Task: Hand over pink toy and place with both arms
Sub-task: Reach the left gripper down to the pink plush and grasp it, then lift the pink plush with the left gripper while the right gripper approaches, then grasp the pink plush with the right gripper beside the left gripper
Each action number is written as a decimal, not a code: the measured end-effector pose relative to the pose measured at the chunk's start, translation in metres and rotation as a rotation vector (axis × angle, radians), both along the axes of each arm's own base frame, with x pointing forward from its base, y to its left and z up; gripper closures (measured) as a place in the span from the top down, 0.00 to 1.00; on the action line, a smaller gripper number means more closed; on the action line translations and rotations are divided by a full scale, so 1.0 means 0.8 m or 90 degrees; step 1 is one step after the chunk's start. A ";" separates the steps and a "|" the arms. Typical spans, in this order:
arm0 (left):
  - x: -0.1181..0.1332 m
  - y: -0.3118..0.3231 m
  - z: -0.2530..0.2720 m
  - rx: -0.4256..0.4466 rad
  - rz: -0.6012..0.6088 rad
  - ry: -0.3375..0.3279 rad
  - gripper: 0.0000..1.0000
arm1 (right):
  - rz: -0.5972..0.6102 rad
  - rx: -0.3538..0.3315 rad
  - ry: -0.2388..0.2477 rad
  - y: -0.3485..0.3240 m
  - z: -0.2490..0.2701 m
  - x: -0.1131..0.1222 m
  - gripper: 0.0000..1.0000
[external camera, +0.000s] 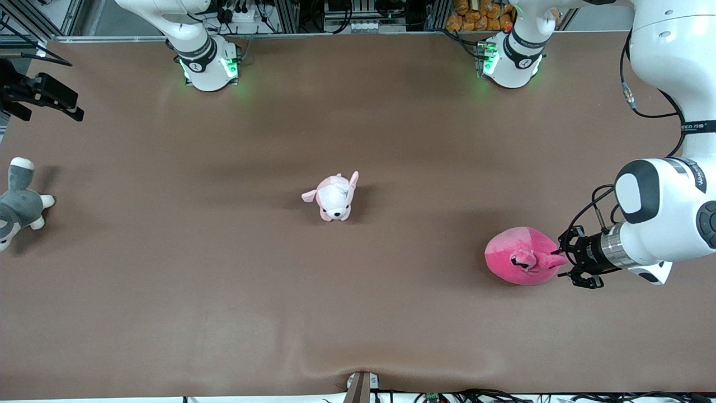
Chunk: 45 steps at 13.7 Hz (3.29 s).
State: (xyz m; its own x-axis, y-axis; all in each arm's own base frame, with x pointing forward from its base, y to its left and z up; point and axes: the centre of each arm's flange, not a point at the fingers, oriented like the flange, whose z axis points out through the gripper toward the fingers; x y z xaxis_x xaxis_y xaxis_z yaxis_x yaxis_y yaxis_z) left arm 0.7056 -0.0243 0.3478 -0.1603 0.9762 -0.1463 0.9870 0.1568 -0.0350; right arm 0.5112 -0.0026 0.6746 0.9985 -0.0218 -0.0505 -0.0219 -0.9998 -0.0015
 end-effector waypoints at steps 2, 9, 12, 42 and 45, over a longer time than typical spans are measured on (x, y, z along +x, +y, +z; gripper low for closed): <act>-0.001 0.000 0.000 0.000 -0.001 0.004 0.22 | 0.000 0.000 0.001 0.000 -0.001 0.000 1.00; -0.028 -0.048 0.078 -0.022 -0.062 0.030 0.11 | -0.003 0.000 0.002 -0.003 -0.002 0.001 1.00; -0.050 -0.109 0.132 -0.042 -0.110 0.019 0.10 | -0.015 0.000 0.007 -0.016 -0.008 0.005 1.00; -0.254 -0.576 0.316 -0.289 0.162 0.032 0.10 | -0.811 0.215 0.142 0.422 -0.107 0.043 0.35; -0.252 -0.576 0.311 -0.287 0.164 0.035 0.10 | -0.817 0.205 0.133 0.429 -0.130 0.053 0.12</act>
State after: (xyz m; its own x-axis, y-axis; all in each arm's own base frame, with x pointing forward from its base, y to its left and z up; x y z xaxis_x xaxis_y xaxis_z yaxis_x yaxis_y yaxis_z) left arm 0.5043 -0.4852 0.5967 -0.4056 0.7462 -0.5278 0.9135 0.3513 -0.2054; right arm 0.5533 0.3409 0.5709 0.2539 -0.8898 -0.3791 -0.9671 -0.2279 -0.1126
